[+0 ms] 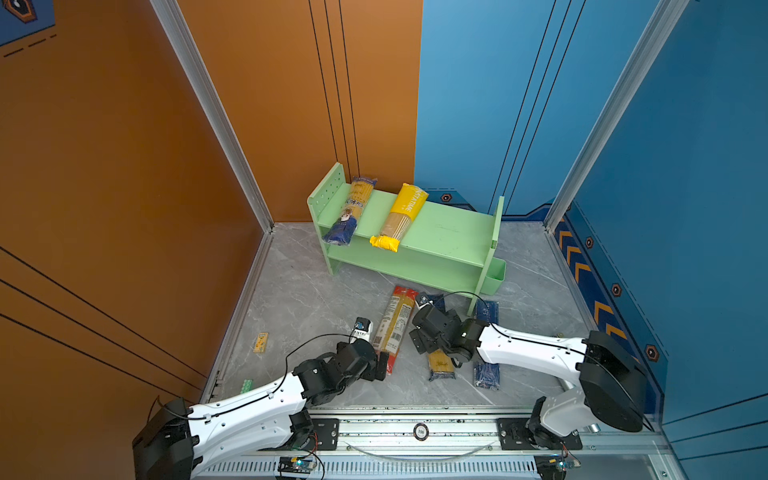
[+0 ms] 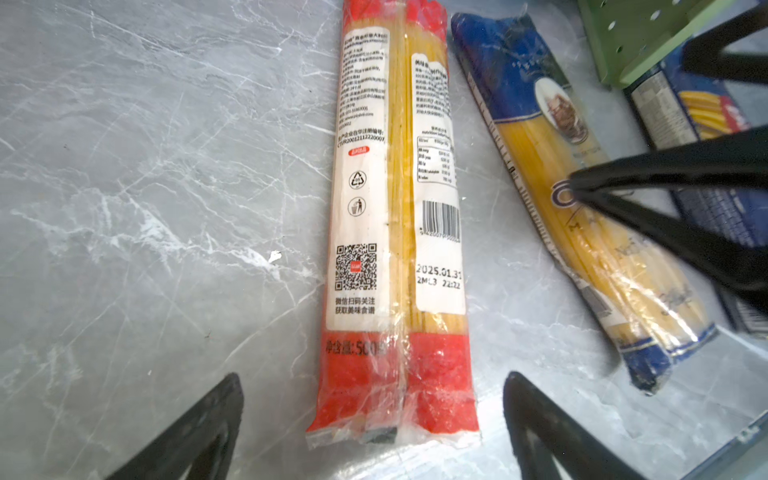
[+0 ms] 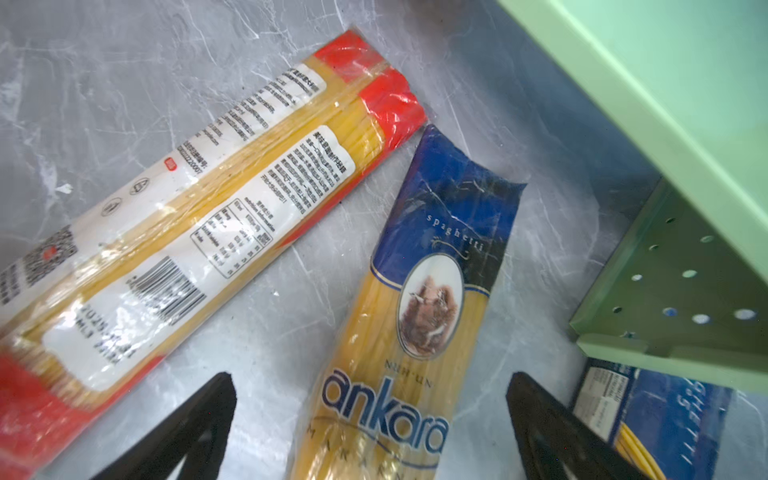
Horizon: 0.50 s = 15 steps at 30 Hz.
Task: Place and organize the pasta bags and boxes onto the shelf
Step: 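Lower the left gripper onto the red-and-white bag while the right gripper shifts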
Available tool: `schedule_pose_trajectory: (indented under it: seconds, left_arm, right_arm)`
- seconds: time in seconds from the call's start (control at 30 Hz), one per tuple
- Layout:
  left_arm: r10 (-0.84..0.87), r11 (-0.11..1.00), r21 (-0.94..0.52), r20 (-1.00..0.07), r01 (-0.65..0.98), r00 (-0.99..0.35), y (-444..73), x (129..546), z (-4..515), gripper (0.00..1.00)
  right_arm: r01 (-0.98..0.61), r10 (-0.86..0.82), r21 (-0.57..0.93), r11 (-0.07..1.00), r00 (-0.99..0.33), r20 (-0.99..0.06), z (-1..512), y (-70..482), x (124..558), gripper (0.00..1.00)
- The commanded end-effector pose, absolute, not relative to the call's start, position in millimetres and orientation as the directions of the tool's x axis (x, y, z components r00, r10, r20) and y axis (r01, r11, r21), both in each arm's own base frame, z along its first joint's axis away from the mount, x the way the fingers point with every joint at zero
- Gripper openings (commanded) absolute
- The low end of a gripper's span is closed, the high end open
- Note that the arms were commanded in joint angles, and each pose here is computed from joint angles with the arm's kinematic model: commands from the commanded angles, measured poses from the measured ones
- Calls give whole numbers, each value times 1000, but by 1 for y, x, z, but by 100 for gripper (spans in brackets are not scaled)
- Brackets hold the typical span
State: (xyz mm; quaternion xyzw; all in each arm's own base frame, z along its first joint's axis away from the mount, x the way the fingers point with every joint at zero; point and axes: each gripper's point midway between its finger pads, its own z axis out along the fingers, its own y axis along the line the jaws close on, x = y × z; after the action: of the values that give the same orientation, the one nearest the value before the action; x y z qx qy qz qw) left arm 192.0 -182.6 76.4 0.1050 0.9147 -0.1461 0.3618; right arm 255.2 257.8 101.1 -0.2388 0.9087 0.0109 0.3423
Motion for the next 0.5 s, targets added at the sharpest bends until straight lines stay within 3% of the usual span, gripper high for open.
schedule_pose_trajectory:
  seconds: [0.0, 0.47]
  left_arm:
    - [121, 931, -160, -714, 328, -690, -187, 199, 75, 98]
    - [186, 926, -113, -693, 360, -696, -199, 216, 62, 98]
  right_arm:
    - [-482, -468, -149, 864, -655, -593, 103, 236, 240, 100]
    - [-389, -255, 23, 921, -645, -720, 145, 179, 232, 100]
